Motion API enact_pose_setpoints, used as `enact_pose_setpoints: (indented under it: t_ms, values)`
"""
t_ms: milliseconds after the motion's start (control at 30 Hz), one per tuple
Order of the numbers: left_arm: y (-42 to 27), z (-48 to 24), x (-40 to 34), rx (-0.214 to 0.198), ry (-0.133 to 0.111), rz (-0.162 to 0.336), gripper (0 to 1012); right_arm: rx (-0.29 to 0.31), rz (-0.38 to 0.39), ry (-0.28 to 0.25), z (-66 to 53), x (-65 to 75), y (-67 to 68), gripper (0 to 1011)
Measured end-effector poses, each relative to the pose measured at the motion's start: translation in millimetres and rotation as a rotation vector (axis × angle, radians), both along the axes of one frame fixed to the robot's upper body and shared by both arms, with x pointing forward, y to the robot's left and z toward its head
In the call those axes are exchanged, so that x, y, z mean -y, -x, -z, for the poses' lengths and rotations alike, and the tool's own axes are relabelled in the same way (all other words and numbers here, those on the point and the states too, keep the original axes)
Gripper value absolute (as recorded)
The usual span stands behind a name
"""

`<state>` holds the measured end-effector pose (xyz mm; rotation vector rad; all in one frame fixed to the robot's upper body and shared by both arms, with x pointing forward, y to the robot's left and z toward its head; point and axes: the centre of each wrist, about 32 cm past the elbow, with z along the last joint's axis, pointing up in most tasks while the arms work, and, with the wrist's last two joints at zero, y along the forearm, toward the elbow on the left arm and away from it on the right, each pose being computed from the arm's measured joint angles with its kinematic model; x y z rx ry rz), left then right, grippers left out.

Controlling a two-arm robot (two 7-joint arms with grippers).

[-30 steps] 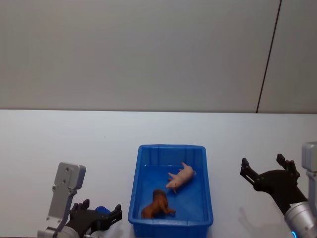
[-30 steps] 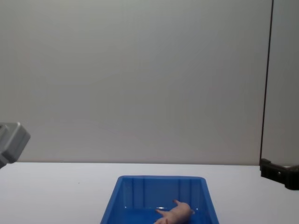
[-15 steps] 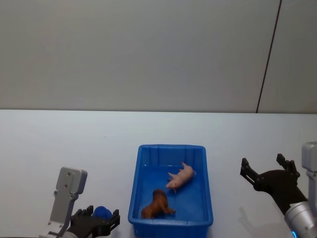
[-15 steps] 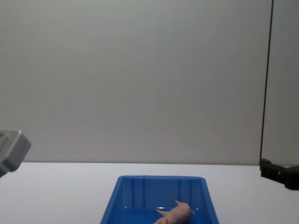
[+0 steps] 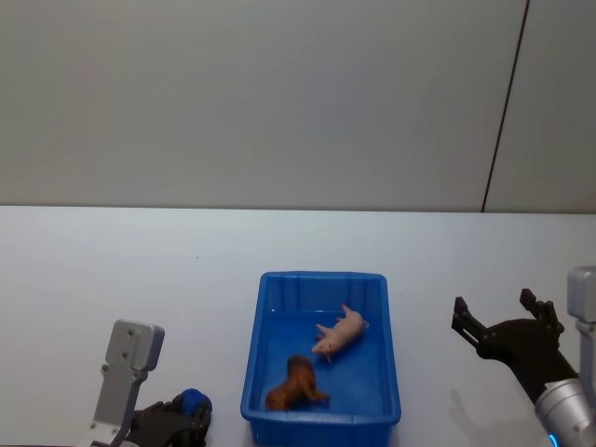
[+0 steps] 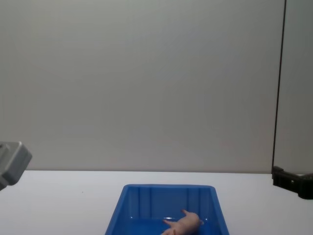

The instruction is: Pick up the two dolls from the table and place them into the box.

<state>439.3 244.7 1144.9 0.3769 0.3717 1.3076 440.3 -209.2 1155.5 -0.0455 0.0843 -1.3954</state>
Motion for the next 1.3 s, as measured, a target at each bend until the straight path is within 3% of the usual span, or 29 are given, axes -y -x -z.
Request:
enact_pose_setpoints:
  t_ms: [33, 333, 733, 1000, 1300]
  values:
    - [0.2, -0.1, 0.2, 0.001, -0.002, 0.0, 310, 0.0, 0.0, 0.0, 0.0, 0.0, 0.0, 1001]
    - [0.3, -3.1, 1.7, 0.039, -0.015, 0.003, 247, 0.0, 0.0, 0.0, 0.0, 0.0, 0.0, 1001]
    - [-4.6, -19.0, 5.3, 0.173, -0.035, 0.049, 187, 0.0, 0.0, 0.0, 0.0, 0.0, 0.0, 1001]
    - [-11.5, -32.2, 7.3, 0.293, -0.039, 0.118, 145, 0.0, 0.0, 0.0, 0.0, 0.0, 0.0, 1001]
    - [-22.0, -41.6, 8.4, 0.391, -0.012, 0.23, 100, 0.0, 0.0, 0.0, 0.0, 0.0, 0.0, 1001]
